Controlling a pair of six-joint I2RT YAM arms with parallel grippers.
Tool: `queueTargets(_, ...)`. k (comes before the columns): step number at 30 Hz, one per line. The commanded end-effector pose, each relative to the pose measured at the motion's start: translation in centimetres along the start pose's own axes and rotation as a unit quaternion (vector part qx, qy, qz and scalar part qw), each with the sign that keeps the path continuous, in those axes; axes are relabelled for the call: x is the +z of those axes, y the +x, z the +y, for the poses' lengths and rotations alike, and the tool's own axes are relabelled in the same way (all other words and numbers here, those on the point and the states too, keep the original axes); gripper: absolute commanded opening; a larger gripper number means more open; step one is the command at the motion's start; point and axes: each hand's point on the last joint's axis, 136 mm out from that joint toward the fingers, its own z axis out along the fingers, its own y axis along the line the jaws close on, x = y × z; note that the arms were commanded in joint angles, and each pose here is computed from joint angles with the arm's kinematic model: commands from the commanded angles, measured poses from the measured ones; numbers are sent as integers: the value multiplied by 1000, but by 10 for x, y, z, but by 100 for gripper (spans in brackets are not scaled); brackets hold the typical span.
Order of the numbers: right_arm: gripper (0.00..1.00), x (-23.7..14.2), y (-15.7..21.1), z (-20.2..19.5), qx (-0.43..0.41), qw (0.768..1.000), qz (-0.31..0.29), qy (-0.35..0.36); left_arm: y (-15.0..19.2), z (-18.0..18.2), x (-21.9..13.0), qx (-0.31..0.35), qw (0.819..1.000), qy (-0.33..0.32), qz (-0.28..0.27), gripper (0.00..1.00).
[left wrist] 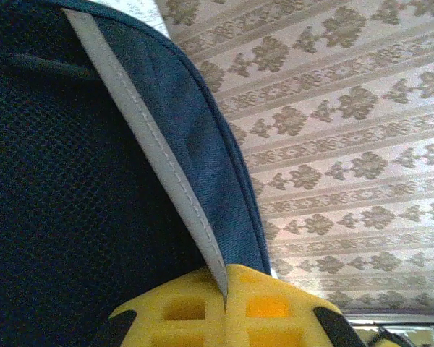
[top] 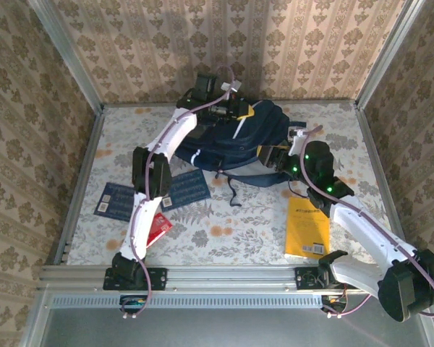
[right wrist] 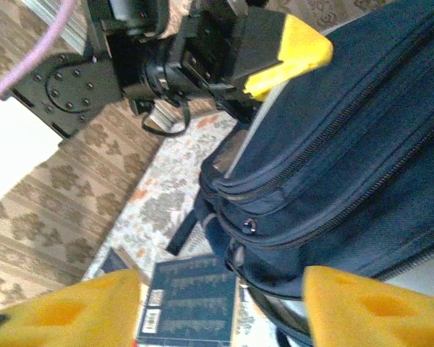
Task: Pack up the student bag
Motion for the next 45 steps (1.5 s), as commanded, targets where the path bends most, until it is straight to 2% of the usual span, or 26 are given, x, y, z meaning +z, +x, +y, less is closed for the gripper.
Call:
queueTargets(1, 50, -13, -16, 23, -11, 999, -29, -44, -10, 9, -15, 24, 999, -40, -18, 13)
queueTargets(4, 24, -17, -11, 27, -11, 999, -22, -49, -5, -5, -25, 46, 996, -69, -29, 36)
queueTargets(6, 19, -22, -6, 27, -25, 999, -21, -38, -1, -24, -39, 69, 992, -94, -46, 52)
queueTargets(9, 16, -24, 6, 21, -41, 999, -6, -2, 11, -51, -71, 92, 983, -140, -75, 62)
queueTargets(14, 18, -17, 33, 25, -42, 998, 56, 4, 56, -46, -145, 60, 956, -253, -134, 66)
queueTargets(19, 20, -9, 66, 30, -55, 993, 104, 4, 146, 15, -200, -81, 933, -318, -147, 67)
queueTargets(24, 21, -4, 100, 24, -68, 985, 155, 18, 256, 71, -243, -218, 876, -402, -153, 70)
queueTargets(29, 25, -4, 115, 28, -57, 980, 190, 1, 334, 111, -256, -304, 825, -458, -129, 72)
queueTargets(33, 26, -8, 113, 31, -69, 979, 191, -4, 360, 134, -258, -329, 804, -483, -113, 73)
queueTargets(35, 27, -10, 112, 32, -72, 979, 191, -6, 366, 141, -259, -327, 798, -494, -105, 74)
queueTargets(42, 29, -10, 121, 32, -68, 976, 206, -14, 373, 160, -251, -318, 799, -505, -77, 76)
queueTargets(45, 30, -8, 124, 30, -63, 976, 208, -12, 374, 166, -241, -309, 807, -499, -61, 76)
